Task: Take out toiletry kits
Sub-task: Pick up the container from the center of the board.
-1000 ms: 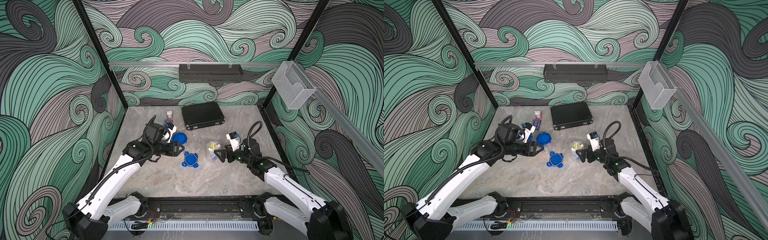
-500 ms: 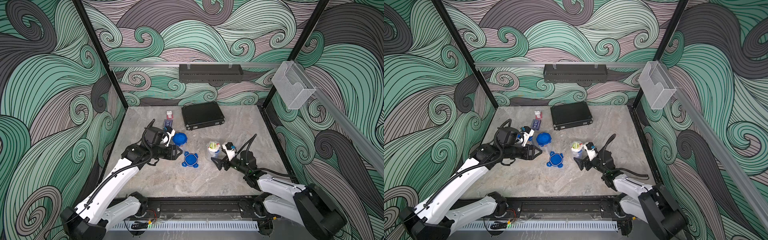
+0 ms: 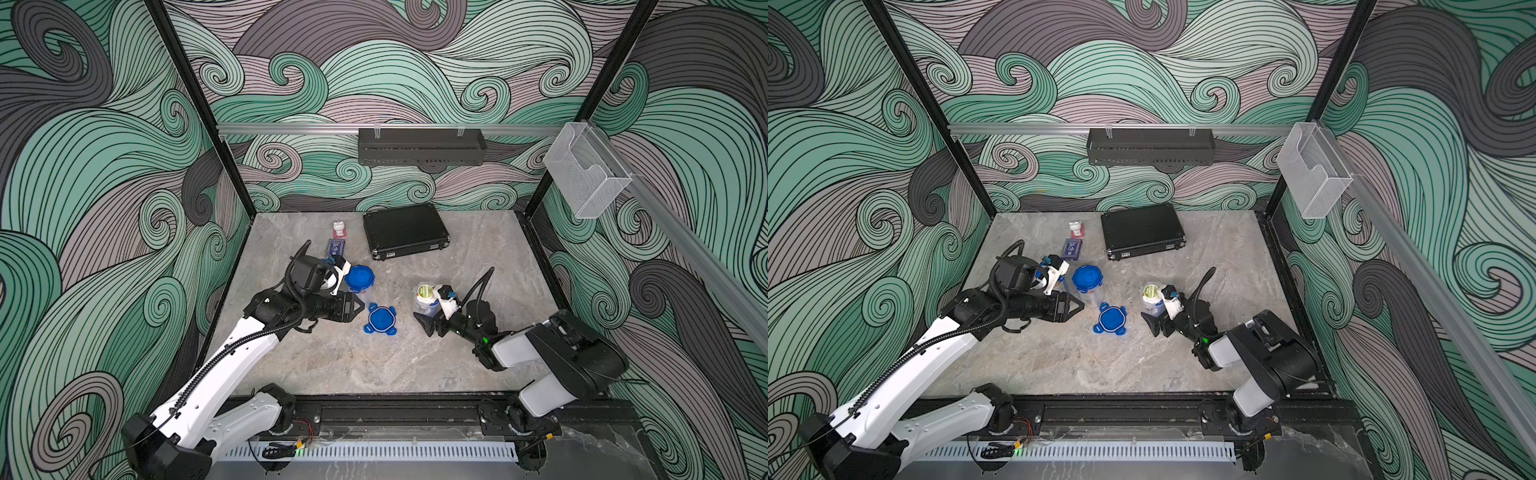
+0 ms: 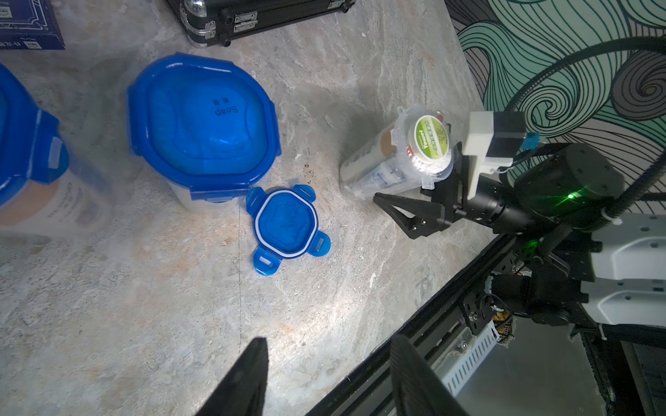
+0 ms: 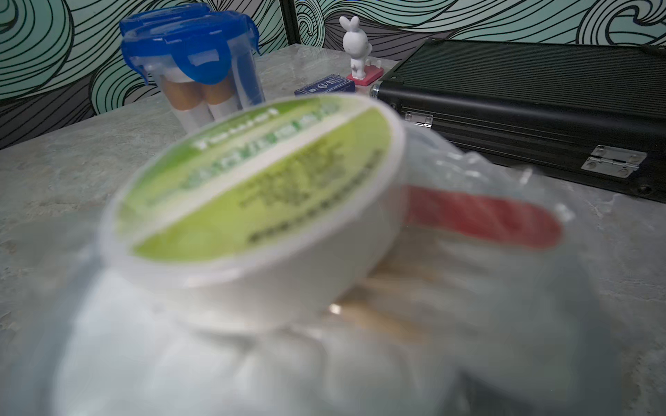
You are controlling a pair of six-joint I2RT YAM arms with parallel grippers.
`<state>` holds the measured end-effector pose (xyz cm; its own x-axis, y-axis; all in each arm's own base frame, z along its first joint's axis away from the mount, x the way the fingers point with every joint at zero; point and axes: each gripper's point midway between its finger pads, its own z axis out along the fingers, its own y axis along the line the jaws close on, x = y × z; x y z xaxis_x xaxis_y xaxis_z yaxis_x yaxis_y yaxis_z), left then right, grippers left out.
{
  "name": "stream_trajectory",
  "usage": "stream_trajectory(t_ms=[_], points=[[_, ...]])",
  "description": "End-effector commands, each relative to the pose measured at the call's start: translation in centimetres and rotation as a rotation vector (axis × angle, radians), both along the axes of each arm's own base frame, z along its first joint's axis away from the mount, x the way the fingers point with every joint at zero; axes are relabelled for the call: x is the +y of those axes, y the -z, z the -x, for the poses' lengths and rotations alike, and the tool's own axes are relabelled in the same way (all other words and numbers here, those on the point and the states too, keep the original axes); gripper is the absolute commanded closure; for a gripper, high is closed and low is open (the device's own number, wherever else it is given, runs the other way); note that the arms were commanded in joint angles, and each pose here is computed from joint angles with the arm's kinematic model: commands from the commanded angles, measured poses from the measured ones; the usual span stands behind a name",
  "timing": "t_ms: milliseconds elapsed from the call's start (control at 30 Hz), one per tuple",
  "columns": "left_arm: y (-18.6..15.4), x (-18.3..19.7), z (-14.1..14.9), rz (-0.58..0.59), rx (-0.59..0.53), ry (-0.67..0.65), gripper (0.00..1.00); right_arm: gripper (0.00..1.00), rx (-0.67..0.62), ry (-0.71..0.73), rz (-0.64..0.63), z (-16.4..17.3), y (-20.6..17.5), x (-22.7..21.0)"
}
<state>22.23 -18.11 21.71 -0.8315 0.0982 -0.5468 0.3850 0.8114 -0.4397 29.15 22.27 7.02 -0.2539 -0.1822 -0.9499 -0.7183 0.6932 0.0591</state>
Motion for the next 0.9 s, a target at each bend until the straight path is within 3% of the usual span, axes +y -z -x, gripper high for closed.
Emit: stream_trajectory(t_ms=[0, 733, 867], points=[[0.3, 0.5, 0.1, -0.016, 0.001, -0.004, 0.44, 0.04, -0.140, 0.013, -0.071, -1.4, -2.6, 0.7], [1.4, 1.0, 0.3, -0.027, 0.026, -0.016, 0.45, 0.42, -0.128, -0.040, -0.107, -1.5, -3.0, 1.8], [1.3, 1.1, 0.4, -0.026, 0.022, -0.016, 0.45, 0.49, -0.038, -0.048, -0.081, -1.5, -3.2, 2.1]])
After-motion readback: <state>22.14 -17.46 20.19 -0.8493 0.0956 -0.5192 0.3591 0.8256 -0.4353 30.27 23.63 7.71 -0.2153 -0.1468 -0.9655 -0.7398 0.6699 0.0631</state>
